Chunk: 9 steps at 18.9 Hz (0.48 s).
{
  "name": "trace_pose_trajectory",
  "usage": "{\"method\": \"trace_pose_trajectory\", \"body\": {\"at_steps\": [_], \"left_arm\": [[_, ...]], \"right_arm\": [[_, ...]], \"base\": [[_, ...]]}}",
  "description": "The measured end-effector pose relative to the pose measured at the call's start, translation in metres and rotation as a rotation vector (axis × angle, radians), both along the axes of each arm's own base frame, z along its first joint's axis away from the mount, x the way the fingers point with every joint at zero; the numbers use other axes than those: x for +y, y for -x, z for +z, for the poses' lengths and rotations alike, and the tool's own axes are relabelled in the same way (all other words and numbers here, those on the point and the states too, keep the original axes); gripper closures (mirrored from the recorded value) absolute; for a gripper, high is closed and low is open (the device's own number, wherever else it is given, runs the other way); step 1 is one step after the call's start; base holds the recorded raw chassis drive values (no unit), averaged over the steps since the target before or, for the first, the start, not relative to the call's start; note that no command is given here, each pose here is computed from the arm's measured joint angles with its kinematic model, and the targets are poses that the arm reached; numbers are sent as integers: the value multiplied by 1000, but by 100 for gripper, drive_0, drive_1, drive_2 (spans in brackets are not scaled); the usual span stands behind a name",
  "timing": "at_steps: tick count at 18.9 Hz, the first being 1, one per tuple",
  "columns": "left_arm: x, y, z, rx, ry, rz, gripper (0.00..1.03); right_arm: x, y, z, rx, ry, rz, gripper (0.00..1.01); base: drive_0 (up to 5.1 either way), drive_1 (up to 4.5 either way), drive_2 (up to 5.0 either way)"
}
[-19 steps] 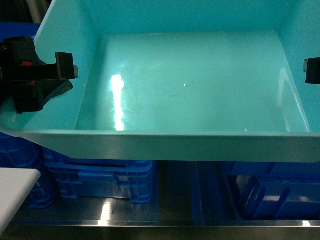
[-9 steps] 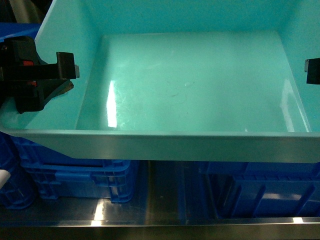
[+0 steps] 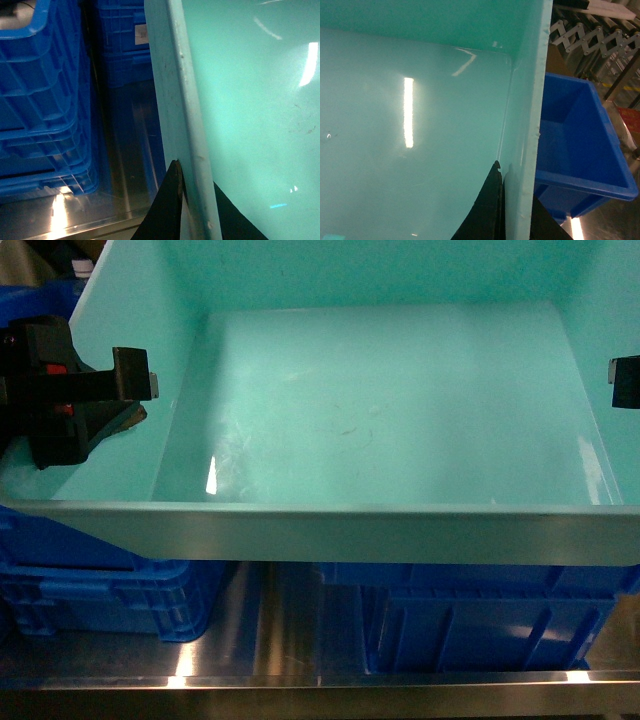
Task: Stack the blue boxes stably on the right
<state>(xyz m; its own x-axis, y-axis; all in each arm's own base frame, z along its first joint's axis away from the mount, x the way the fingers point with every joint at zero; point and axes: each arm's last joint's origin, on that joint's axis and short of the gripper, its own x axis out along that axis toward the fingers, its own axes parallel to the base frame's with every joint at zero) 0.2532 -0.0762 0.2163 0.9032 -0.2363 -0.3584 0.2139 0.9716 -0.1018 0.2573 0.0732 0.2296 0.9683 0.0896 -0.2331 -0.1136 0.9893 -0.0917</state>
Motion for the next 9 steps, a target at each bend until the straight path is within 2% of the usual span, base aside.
{"method": "trace_pose_trajectory", "body": {"at_steps": [9], "left_arm": [[0,0,0,4,-1,0,98]], "right_arm": [[0,0,0,3,1,0,99]], "base": [[420,-208,-208]]}}
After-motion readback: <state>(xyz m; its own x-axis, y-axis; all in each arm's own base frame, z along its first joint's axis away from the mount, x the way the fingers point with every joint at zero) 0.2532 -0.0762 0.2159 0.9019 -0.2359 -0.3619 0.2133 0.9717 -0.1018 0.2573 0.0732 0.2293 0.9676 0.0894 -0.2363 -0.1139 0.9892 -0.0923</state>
